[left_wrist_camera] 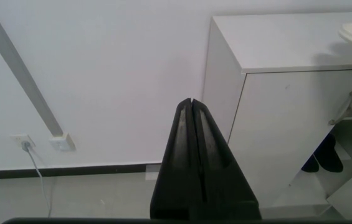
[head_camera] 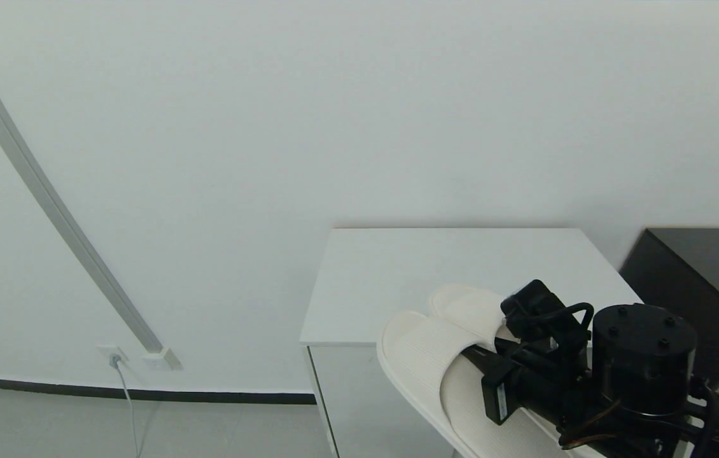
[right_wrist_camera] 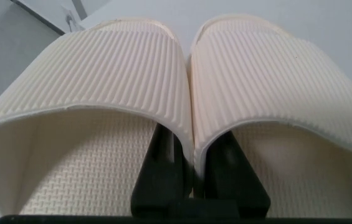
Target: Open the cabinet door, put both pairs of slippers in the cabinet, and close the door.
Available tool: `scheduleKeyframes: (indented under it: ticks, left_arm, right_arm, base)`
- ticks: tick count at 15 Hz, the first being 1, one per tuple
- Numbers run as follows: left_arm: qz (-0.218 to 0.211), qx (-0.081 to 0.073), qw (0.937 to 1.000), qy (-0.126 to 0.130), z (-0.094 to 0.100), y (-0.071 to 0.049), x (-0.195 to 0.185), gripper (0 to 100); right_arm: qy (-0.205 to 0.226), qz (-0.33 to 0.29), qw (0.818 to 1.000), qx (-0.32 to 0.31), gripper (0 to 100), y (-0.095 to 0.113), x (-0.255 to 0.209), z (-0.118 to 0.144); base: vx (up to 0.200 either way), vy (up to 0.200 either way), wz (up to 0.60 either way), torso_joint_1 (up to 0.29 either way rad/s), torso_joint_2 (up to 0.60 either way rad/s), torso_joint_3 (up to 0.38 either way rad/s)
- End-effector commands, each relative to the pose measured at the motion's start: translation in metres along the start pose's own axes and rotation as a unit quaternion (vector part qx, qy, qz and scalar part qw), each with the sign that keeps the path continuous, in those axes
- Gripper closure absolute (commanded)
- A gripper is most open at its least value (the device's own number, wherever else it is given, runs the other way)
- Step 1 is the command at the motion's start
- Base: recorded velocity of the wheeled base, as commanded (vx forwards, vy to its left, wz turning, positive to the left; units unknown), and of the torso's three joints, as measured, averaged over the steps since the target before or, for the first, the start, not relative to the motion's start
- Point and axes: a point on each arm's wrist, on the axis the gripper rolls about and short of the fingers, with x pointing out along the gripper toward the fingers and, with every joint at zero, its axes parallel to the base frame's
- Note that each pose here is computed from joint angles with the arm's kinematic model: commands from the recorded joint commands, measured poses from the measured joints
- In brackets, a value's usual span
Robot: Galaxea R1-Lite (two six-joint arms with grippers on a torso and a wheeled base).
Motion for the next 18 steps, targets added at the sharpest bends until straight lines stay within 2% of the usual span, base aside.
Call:
scheduleKeyframes:
  ticks: [1,2,11,18]
  left_arm:
    - [0.000,0.000,1.0000,0.000,-0.0001,0.0000,0.0000,100]
    - [0.000,0.000,1.0000,0.000,-0.0001,0.0000,0.0000,100]
    - [0.000,0.000,1.0000,0.000,-0.0001,0.0000,0.0000,100]
    - [0.000,0.000,1.0000,0.000,-0.0001,0.0000,0.0000,100]
  right_arm:
    - [0.000,0.002,1.000,-0.001,100,0.0007,-0.0016,-0.0003]
    - [0.000,0.003,1.000,-0.001,100,0.0011,-0.0017,-0.0003]
    - [0.005,0.005,1.000,-0.002,100,0.0030,-0.0004,-0.0028]
    - [0.007,0.007,1.000,-0.002,100,0.0039,-0.0002,-0.0039]
  base:
    - [0.000,0.000,0.00,0.000,0.00,0.000]
    - [0.000,0.000,0.00,0.000,0.00,0.000]
    - [-0.200,0.000,0.00,-0.001,0.00,0.002]
    - [0.000,0.000,0.00,0.000,0.00,0.000]
